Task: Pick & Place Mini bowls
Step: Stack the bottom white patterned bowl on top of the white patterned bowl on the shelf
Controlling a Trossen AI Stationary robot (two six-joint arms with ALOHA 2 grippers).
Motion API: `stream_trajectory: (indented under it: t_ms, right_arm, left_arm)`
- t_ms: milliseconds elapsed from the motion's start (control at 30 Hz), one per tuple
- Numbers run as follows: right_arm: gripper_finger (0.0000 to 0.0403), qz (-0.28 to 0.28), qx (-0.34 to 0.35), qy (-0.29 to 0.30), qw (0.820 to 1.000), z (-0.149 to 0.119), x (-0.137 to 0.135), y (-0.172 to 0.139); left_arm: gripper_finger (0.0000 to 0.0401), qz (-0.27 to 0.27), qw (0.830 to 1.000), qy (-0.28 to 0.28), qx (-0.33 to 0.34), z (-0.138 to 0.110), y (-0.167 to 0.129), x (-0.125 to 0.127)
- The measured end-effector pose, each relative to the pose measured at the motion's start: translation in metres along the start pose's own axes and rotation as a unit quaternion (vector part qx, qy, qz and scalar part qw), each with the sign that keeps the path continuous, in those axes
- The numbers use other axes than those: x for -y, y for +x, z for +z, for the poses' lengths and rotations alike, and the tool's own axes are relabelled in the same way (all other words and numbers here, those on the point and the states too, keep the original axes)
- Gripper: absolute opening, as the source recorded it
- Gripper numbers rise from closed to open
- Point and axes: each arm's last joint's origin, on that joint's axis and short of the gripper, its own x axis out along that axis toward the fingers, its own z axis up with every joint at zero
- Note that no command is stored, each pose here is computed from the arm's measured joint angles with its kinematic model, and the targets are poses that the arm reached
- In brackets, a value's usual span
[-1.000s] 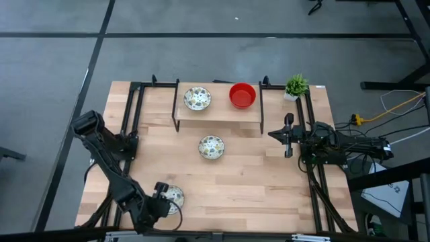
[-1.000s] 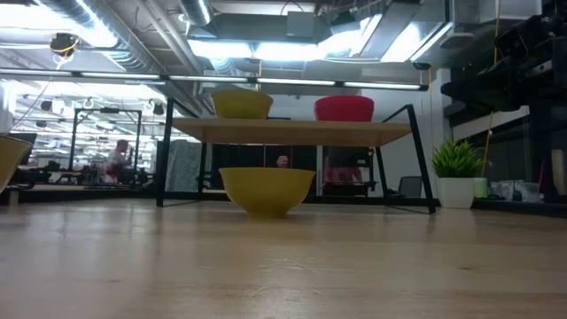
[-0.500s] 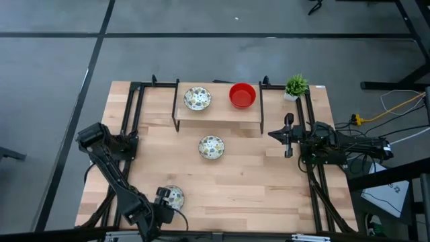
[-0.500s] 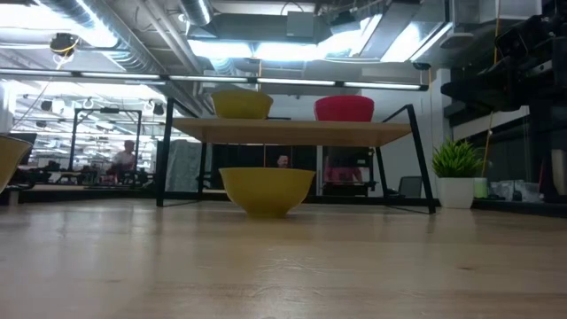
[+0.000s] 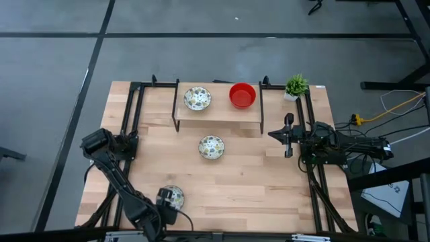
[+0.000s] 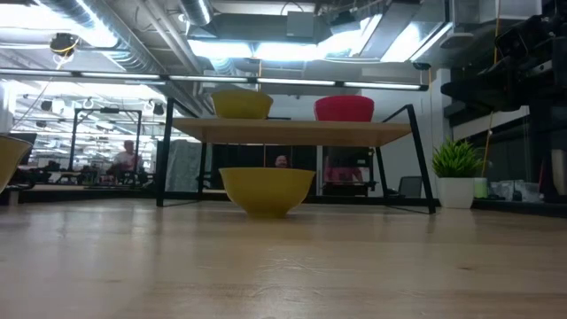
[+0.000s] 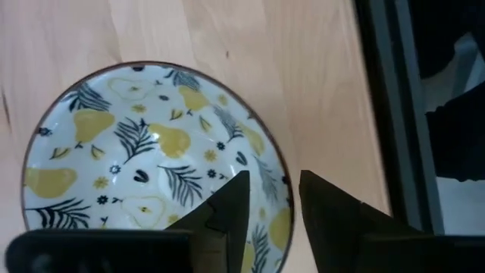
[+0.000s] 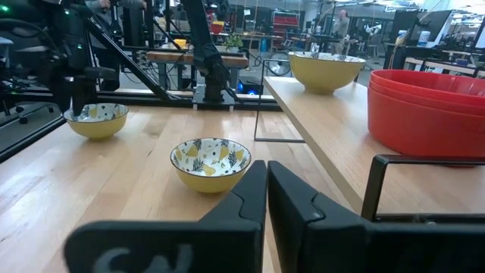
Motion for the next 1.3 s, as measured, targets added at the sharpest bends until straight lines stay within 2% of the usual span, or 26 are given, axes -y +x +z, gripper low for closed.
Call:
stream_trajectory:
  t_ms: [367,700,900,1300]
  right_arm:
    - [0.0017,0.0,0.0,0.0,1.0,0.0,0.0,0.0]
    - [0.0017,0.0,0.0,0.0,1.0,0.0,0.0,0.0]
    - [0.0017,0.0,0.0,0.0,1.0,0.0,0.0,0.0]
    - [0.0017,0.0,0.0,0.0,1.0,0.0,0.0,0.0]
  left_arm:
    - [0.0012,-0.001,1.0,-0.02,-0.02,0.002,0.0,-0.006]
    - [0.001,0.003,1.0,-0.014,-0.018,0.003,-0.001,-0.008]
    - [0.0003,0.04,0.999,-0.012,-0.02,0.012,-0.017,-0.012]
    - [0.0002,0.042,0.999,-0.014,-0.007,0.028,-0.028,-0.018]
